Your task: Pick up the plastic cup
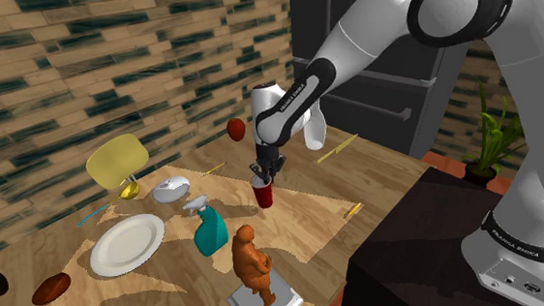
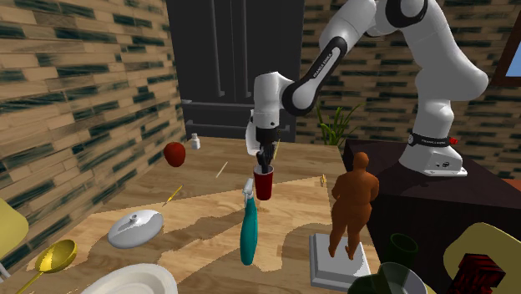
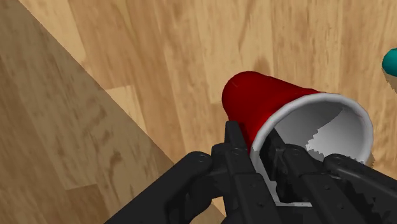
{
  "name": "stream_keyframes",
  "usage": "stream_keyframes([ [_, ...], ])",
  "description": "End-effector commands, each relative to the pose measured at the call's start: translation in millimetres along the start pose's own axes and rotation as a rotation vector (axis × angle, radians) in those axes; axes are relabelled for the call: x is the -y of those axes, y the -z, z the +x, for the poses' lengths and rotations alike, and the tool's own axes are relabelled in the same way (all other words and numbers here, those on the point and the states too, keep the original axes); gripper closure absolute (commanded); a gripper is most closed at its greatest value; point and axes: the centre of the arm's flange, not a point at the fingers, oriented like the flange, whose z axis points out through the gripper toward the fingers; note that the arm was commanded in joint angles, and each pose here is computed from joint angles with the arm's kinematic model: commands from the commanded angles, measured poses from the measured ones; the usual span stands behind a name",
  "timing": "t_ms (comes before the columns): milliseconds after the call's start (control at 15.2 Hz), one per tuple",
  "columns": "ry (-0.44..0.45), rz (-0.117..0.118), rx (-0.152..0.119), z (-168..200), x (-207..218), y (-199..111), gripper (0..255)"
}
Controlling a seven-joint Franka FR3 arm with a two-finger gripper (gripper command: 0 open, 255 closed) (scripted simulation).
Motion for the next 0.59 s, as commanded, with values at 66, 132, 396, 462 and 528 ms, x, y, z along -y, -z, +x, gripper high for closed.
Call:
stream_keyframes([
  [66, 0.0, 0.0, 0.0, -1, 1, 16, 255],
  [132, 0.0, 0.0, 0.0, -1, 2, 21, 255],
  [396, 0.0, 0.0, 0.0, -2, 4, 42, 255],
  [462, 0.0, 0.0, 0.0, -2, 4, 43, 255],
  [528, 0.0, 0.0, 0.0, -2, 4, 43, 255],
])
